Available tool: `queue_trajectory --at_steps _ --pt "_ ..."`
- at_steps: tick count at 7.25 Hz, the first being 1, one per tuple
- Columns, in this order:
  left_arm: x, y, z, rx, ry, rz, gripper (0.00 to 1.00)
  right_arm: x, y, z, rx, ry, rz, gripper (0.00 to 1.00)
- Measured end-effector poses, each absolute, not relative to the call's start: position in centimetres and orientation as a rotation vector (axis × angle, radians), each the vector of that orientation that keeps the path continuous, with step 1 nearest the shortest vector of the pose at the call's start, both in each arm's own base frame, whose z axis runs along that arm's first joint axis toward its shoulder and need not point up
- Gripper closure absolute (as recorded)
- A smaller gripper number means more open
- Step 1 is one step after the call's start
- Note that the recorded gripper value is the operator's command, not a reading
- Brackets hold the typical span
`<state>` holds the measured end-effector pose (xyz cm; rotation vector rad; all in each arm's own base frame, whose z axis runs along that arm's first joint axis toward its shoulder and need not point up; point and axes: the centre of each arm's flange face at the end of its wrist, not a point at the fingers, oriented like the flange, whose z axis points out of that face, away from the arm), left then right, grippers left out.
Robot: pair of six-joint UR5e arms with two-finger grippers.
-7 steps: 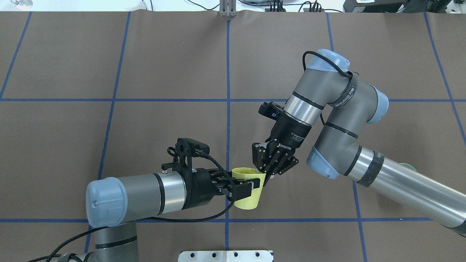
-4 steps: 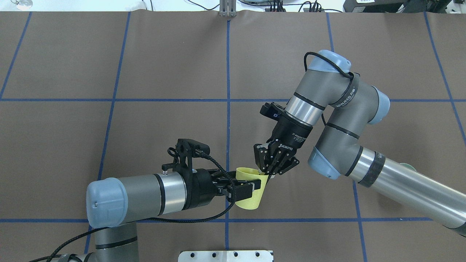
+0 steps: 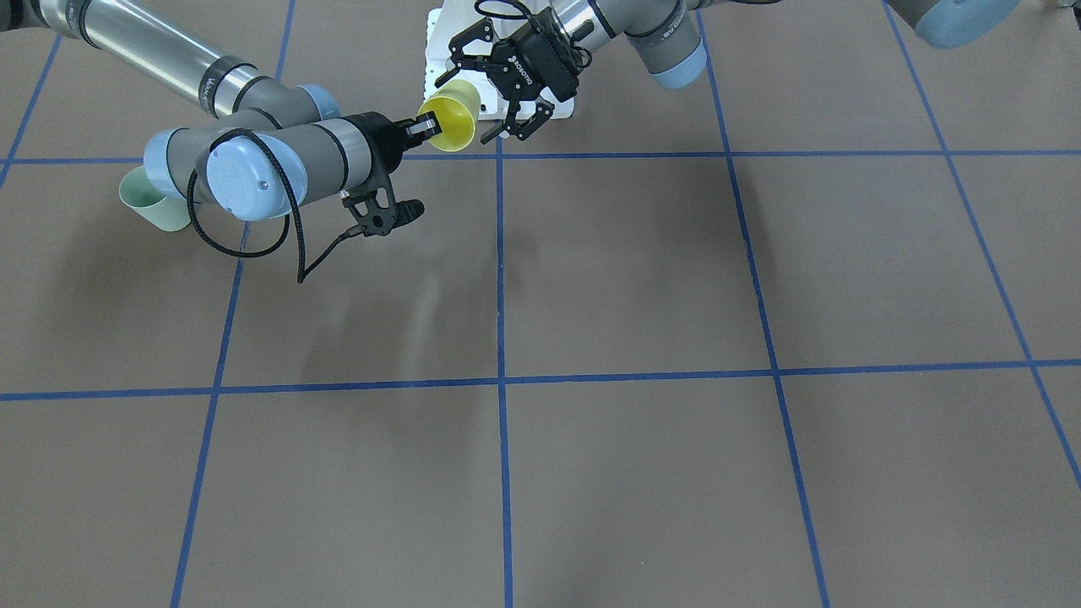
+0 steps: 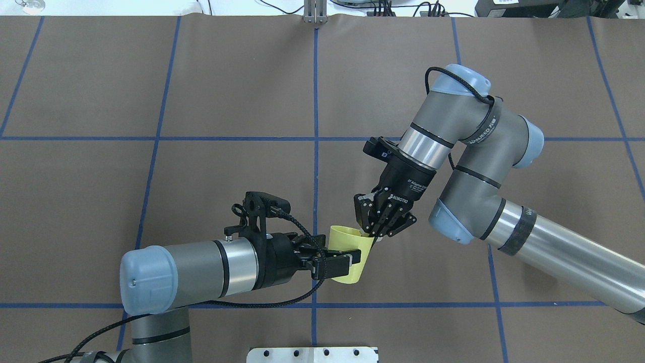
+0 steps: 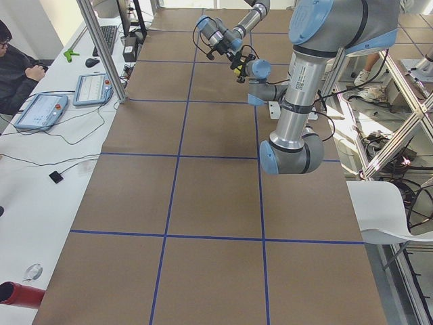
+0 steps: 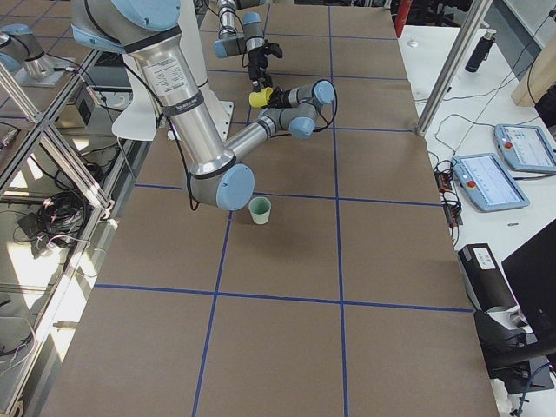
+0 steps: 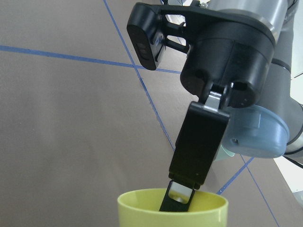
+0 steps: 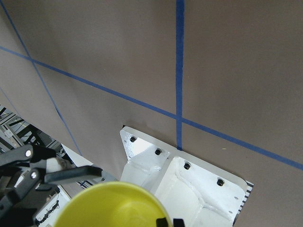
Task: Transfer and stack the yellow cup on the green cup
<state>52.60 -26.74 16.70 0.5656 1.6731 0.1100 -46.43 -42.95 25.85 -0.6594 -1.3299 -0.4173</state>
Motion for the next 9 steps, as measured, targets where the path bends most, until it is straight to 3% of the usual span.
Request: queue_trajectory --at_steps 5,9 --pt "52.0 -27.2 16.9 0.59 1.663 0.079 0.0 -37.3 -52.5 27.3 0.01 -1.255 -0.154 1.0" --pt "51.2 -29.2 20.3 0.634 1.536 0.003 0.01 -25.4 -49.4 32.7 0.429 -1.024 -0.001 1.0"
